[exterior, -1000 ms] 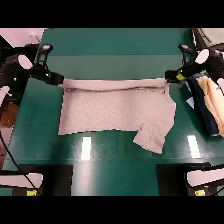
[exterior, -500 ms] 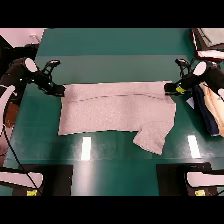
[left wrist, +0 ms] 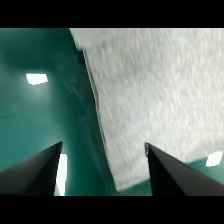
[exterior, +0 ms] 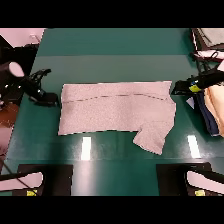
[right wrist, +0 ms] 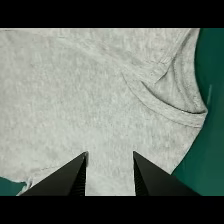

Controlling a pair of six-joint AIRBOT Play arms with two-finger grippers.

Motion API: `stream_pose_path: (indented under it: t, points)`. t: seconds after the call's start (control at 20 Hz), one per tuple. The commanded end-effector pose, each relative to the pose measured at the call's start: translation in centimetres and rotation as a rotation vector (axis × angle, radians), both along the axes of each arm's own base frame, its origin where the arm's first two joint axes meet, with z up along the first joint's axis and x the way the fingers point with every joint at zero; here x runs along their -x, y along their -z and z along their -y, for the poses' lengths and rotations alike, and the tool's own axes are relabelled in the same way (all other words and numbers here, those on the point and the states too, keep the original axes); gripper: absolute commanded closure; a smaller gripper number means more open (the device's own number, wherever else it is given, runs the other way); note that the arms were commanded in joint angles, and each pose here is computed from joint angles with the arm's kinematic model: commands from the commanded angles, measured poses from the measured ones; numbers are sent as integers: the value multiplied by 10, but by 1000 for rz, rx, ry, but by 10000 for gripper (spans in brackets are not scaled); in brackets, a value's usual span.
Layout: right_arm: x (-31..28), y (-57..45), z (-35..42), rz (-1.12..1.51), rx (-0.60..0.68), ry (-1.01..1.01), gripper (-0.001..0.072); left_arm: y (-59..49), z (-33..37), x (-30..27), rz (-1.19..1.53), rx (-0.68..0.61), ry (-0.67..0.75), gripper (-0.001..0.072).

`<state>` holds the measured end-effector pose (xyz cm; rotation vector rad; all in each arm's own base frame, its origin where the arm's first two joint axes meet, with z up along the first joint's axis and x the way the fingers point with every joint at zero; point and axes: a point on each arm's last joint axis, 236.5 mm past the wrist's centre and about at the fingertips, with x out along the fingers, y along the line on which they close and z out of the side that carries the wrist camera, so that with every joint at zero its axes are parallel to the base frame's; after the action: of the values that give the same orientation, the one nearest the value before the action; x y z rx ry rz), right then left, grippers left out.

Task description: Fold the shirts.

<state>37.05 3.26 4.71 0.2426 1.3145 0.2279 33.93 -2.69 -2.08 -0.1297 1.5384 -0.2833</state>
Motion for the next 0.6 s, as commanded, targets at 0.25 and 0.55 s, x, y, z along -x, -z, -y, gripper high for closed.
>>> stream_pose_path:
  t: [0.25,0.55]
  points:
    - [16,-26,-13,17,-101,-37,390,41,13,113,-73,96,-194,95]
    - [21,-25,-26,1,-103,-79,390,51,27,108,-48,160,-250,96]
